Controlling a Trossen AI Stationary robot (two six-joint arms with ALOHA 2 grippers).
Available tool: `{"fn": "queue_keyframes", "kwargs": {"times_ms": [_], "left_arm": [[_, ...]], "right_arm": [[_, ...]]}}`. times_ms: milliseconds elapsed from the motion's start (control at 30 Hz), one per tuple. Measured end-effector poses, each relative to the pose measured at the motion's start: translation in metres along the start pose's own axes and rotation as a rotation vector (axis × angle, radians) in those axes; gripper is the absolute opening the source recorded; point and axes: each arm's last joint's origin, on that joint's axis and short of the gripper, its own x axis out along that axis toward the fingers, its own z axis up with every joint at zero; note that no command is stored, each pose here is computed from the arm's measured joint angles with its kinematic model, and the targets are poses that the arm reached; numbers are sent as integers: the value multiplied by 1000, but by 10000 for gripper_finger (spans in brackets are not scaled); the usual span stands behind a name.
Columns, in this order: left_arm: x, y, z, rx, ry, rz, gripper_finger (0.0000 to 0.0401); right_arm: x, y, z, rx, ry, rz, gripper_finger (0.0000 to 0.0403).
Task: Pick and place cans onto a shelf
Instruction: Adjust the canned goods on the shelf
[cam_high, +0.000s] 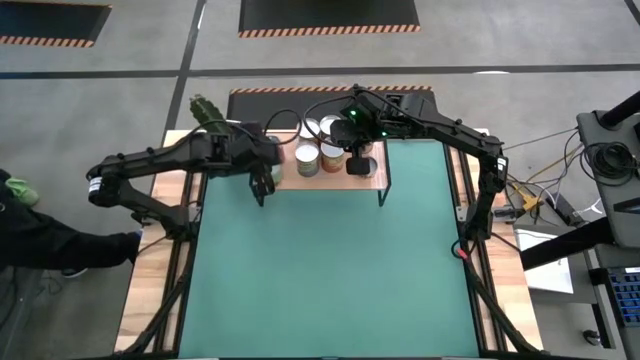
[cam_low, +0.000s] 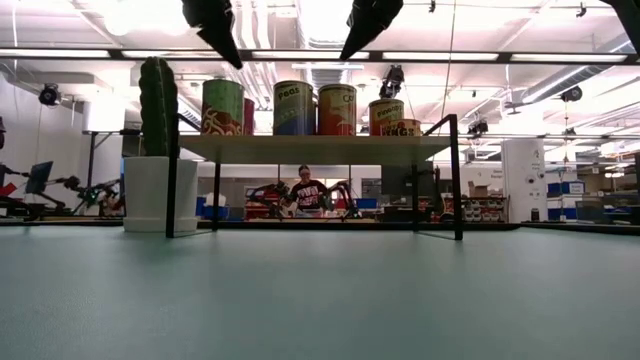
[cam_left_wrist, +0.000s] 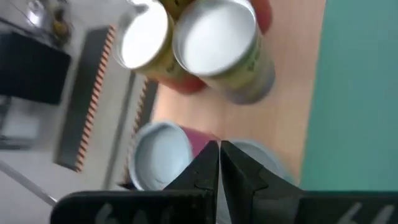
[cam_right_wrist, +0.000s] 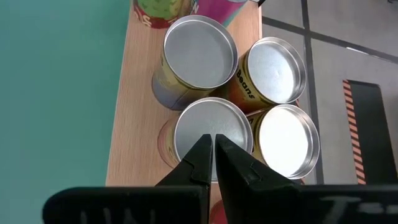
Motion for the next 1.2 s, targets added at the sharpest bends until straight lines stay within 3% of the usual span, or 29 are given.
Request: {"fn": "queue_keyframes", "kwargs": {"times_ms": [167,433,633,900,1200], "left_arm": [[3,13,4,57,-35,83,0],[17,49,-6,-53,-15,75,0],[15,50,9,-32,-229,-84,0],[14,60,28,14,-425,19,0],[63,65,36,45,-351,34,0]], "right_arm": [[0,0,0,0,0,0,9],[1,0,-1,3,6,5,9],[15,2,-4,27,8,6,9],[36,0,0,-5,-82,-44,9],[36,-25,-9,-21,-99,-112,9]]}}
